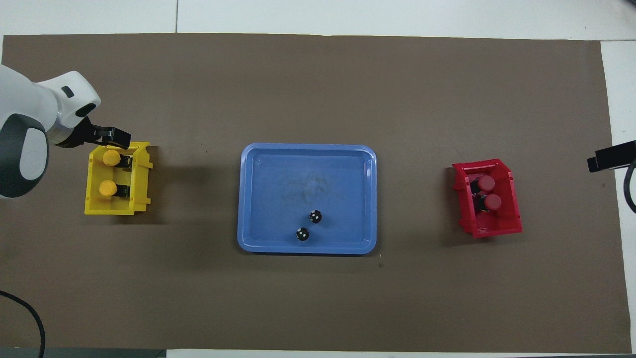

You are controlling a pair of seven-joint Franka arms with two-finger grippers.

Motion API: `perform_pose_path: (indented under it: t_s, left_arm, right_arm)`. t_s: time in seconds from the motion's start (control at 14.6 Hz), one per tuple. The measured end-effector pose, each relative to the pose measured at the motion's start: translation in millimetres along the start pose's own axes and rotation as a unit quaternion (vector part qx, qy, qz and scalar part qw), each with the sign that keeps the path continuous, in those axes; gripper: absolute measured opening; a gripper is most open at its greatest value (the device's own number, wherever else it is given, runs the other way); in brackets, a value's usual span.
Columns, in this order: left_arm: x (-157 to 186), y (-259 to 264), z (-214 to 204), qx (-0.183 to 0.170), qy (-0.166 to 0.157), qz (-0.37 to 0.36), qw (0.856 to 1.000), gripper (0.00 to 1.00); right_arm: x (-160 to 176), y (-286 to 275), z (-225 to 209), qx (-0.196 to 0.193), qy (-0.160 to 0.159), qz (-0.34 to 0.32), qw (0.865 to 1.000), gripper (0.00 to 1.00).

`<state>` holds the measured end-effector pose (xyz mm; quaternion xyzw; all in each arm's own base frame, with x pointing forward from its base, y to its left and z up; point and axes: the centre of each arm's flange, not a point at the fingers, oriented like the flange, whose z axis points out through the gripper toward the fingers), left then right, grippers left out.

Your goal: Sort red and yellow buttons by color

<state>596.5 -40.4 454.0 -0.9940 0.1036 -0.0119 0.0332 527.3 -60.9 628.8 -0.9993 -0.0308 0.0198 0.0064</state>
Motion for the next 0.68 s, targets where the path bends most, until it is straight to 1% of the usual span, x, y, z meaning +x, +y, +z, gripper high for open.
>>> perform_pose_path:
  t_s: [0.21,0.48,0.55,0.68]
  left_arm:
    - [-20,-10,-54,0.001,0.005,-0.007,1.000,1.00]
    - [-48,-14,-142,0.000,-0.008,-0.011,1.000,1.00]
    - [-50,-11,-153,0.000,-0.010,-0.008,1.000,1.00]
    - [-52,-4,-158,-0.001,-0.019,-0.002,1.000,1.00]
  right_arm:
    - [0,0,0,0.000,0.000,0.000,1.000,1.00]
    - [0,0,0,0.000,0.000,0.000,1.000,1.00]
    - [0,0,0,0.000,0.000,0.000,1.000,1.00]
    - [0,0,0,0.000,-0.001,0.000,1.000,1.00]
